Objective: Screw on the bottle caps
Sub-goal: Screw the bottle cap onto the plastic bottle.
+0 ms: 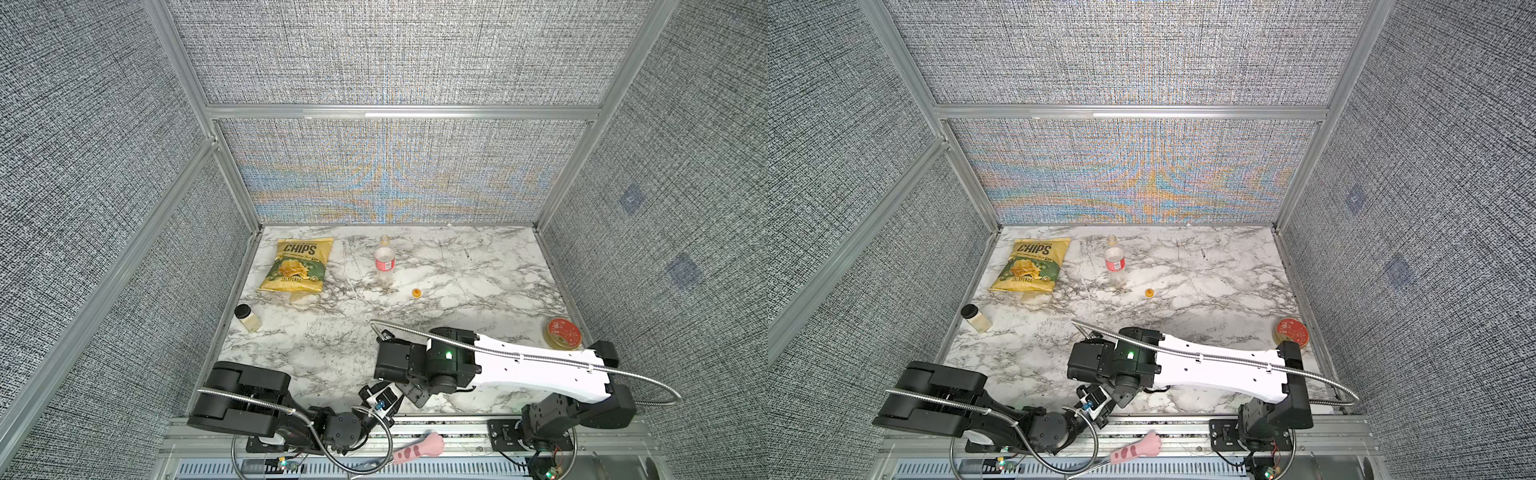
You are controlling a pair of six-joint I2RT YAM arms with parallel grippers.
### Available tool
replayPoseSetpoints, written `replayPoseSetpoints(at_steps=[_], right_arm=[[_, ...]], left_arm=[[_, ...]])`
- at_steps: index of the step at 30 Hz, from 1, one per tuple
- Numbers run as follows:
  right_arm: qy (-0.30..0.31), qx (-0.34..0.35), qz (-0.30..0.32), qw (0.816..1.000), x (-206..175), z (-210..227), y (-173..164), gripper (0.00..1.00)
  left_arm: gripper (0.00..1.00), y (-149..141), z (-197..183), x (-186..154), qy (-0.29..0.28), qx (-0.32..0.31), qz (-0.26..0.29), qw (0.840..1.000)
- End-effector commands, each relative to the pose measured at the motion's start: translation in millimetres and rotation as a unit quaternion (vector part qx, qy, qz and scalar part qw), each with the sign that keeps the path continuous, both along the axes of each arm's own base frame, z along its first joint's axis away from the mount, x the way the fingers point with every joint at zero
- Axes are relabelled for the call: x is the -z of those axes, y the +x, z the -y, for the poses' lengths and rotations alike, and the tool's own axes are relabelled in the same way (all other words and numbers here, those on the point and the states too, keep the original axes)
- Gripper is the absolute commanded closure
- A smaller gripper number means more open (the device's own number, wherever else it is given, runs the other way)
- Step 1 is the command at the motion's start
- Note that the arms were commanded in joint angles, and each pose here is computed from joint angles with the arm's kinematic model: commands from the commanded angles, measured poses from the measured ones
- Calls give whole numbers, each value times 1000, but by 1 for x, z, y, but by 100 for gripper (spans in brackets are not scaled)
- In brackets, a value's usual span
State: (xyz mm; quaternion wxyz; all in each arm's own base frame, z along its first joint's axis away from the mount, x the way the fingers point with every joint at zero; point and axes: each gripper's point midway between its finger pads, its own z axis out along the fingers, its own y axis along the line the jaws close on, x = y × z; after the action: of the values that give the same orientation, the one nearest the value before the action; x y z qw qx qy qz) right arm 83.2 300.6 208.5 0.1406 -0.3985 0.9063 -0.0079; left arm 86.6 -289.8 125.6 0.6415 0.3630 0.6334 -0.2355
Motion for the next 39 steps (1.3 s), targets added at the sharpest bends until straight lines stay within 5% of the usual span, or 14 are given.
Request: replayPoseSetpoints(at_steps=[1, 10, 19, 26, 39], right_arm=[[49, 10, 20, 999, -10, -19, 9, 57], [-2, -18, 46, 999, -12, 4, 17, 51], [-6, -17, 45, 999, -8, -1, 20, 65], [27, 60, 39, 997, -4, -5, 26, 74], [92, 149, 30, 984, -15, -22, 34, 69]], left_arm=[[68, -10, 10, -22, -49, 36, -3, 998], [68, -11, 11, -21, -46, 38, -2, 998], [68, -10, 10, -21, -47, 34, -4, 998], [68, -10, 9, -22, -49, 33, 1, 998], [68, -9, 8, -24, -51, 28, 5, 998]])
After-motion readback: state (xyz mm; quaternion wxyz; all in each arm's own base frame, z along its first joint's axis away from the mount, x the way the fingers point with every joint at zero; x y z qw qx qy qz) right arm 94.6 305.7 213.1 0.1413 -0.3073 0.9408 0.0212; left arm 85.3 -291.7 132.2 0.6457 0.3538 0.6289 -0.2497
